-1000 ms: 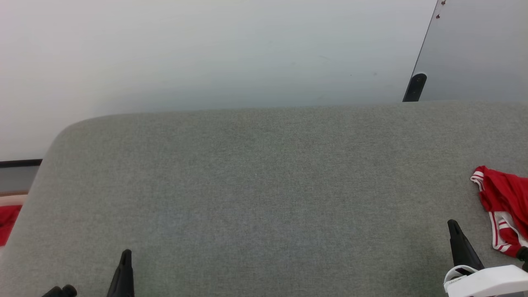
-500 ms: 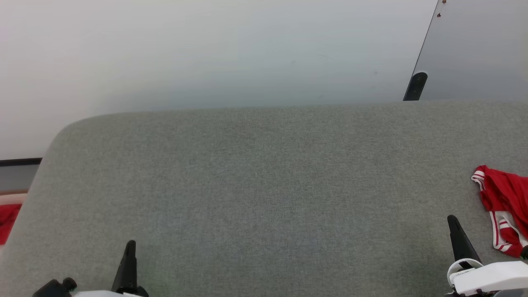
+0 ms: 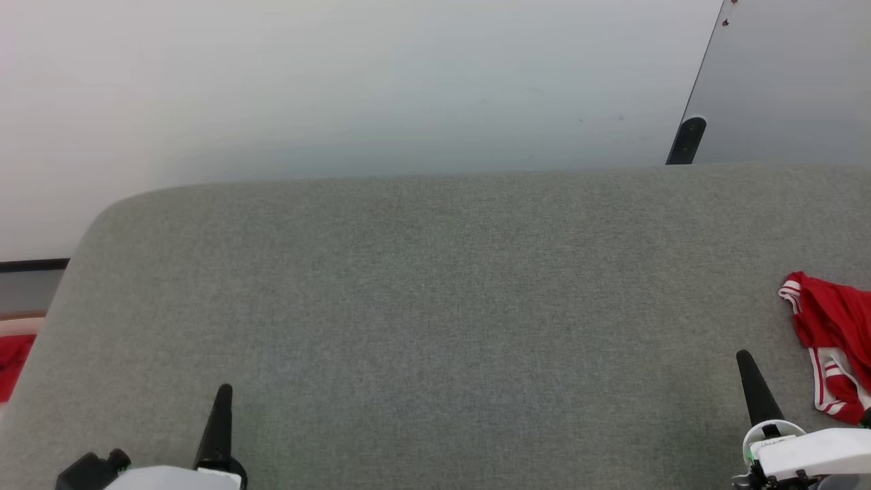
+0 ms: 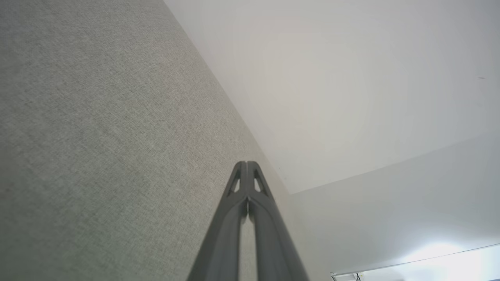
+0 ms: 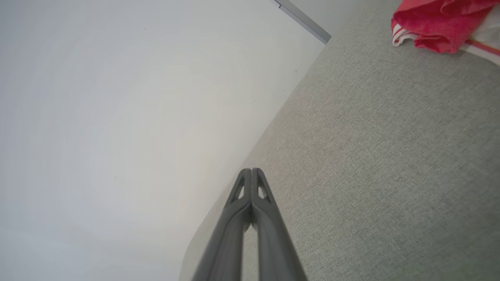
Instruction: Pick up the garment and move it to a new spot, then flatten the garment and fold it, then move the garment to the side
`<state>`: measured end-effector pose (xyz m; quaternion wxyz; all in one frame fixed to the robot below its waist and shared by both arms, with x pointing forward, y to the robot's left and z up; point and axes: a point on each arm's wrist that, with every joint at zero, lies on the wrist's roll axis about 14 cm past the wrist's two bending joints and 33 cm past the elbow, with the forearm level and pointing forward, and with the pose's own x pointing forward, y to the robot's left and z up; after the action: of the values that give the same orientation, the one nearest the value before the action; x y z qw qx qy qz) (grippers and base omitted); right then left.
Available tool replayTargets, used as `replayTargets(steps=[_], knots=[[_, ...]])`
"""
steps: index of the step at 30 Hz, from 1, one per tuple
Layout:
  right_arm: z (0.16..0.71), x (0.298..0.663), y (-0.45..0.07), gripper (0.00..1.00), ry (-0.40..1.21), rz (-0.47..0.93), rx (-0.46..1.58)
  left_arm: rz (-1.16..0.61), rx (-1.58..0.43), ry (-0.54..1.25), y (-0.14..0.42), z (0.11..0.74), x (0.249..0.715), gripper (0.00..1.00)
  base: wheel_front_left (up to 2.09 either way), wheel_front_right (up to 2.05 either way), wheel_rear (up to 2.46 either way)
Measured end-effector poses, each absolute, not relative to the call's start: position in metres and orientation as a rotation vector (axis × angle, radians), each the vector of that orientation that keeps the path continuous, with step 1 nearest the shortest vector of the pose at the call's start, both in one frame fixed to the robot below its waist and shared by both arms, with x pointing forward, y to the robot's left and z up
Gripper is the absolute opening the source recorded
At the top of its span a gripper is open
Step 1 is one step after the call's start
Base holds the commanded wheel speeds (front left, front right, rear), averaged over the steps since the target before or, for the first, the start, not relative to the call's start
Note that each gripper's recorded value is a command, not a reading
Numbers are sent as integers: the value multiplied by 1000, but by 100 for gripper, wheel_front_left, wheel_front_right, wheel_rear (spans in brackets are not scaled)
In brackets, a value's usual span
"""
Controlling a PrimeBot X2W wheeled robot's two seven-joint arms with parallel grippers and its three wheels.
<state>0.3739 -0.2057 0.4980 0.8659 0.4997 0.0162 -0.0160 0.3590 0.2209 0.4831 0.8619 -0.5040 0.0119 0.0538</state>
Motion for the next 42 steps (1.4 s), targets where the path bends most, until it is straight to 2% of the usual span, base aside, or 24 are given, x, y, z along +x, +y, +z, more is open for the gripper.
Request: replayTargets(steps=[42], knots=[[503,384,-202,0,16,-17,1419,48,-1423,19,206,496,380,0,0,0,0]])
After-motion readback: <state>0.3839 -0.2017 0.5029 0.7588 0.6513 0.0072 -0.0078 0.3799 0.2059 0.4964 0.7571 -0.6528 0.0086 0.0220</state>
